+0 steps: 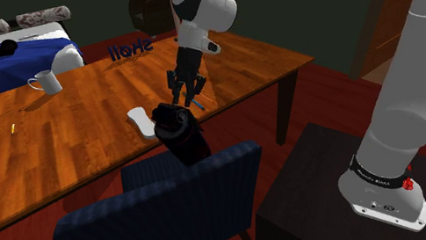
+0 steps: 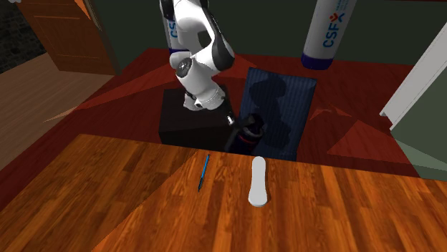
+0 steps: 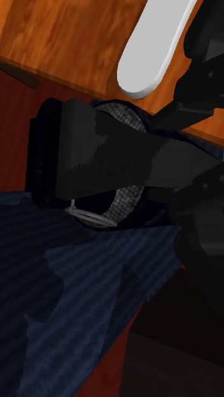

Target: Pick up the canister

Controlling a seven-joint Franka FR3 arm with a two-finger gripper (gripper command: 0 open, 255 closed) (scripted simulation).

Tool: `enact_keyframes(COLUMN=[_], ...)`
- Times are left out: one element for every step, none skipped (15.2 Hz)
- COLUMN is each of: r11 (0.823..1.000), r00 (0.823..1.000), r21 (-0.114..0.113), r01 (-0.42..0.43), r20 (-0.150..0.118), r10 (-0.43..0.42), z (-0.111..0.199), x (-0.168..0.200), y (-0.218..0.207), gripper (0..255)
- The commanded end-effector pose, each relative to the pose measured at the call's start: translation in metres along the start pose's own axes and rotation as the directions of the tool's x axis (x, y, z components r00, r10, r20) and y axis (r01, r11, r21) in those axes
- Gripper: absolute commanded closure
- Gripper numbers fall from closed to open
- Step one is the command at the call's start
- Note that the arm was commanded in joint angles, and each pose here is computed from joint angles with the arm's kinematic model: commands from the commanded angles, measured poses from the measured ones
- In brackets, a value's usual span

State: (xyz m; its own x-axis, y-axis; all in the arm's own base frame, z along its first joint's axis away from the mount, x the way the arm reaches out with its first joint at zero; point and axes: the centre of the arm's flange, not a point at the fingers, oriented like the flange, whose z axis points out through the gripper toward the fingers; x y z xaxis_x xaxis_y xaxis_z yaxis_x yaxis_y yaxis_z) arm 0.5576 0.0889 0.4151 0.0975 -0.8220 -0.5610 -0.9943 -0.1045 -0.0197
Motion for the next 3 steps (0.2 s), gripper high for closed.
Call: enact_keyframes(r11=[1.0,1.0,1.0], r00=[1.0,1.0,1.0], r21=[0.005,0.005,0.005], r01=[0.002,0.002,0.002], r20=[0.0,0.0,0.0], r10=[-0.002,-0.002,-0.002], z=[-0.0113,-0.012,-0.012], x=[-0.0073,-0.0077,-0.0077], y=[0.0005,0.0006,0.0005], gripper=[255,255,255])
